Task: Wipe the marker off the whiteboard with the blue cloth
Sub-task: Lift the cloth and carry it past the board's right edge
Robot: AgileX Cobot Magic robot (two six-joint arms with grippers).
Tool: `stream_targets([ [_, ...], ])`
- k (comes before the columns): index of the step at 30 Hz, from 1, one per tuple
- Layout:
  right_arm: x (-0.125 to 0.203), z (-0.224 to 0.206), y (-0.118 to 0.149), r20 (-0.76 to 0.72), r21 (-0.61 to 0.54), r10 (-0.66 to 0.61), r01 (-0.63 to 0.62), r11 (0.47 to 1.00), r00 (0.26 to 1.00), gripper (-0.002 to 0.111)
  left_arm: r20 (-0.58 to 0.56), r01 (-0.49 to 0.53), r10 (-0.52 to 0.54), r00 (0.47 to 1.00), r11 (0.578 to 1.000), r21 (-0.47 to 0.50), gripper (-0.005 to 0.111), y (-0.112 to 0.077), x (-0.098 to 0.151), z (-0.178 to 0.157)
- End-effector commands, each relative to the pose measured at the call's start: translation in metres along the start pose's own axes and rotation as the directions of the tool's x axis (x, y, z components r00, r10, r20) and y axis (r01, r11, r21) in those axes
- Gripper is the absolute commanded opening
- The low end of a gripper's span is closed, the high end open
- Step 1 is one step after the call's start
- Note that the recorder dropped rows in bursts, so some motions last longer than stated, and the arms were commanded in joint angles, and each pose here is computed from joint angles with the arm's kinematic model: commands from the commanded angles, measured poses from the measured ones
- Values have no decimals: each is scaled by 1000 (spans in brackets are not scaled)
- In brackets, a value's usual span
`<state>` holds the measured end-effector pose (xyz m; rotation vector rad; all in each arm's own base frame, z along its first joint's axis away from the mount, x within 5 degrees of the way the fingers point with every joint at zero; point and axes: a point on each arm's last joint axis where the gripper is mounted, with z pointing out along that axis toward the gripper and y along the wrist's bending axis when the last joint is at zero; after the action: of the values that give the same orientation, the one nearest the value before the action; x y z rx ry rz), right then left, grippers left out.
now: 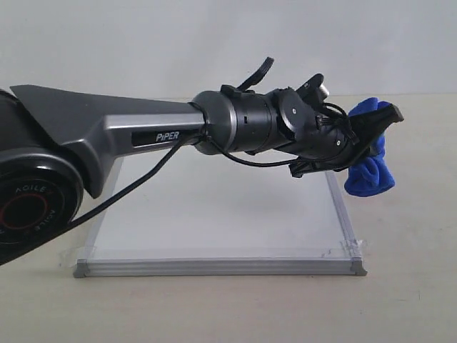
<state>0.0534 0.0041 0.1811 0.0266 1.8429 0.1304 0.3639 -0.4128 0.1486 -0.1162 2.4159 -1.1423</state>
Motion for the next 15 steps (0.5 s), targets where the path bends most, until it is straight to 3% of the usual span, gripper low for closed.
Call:
stream_targets([
  [1, -1, 0, 0, 10, 2, -5, 5, 1000, 1000, 0, 41, 95, -94, 995, 995, -10, 4, 7, 9, 3],
  [8, -1, 0, 0, 17, 2, -5, 5, 1000, 1000, 0, 63, 119, -118, 991, 993, -3, 4, 6, 21, 6],
  [15, -1, 0, 0, 17, 2, -5, 5, 1000, 1000, 0, 111, 249, -251, 962, 968, 30, 4, 4, 32, 8],
])
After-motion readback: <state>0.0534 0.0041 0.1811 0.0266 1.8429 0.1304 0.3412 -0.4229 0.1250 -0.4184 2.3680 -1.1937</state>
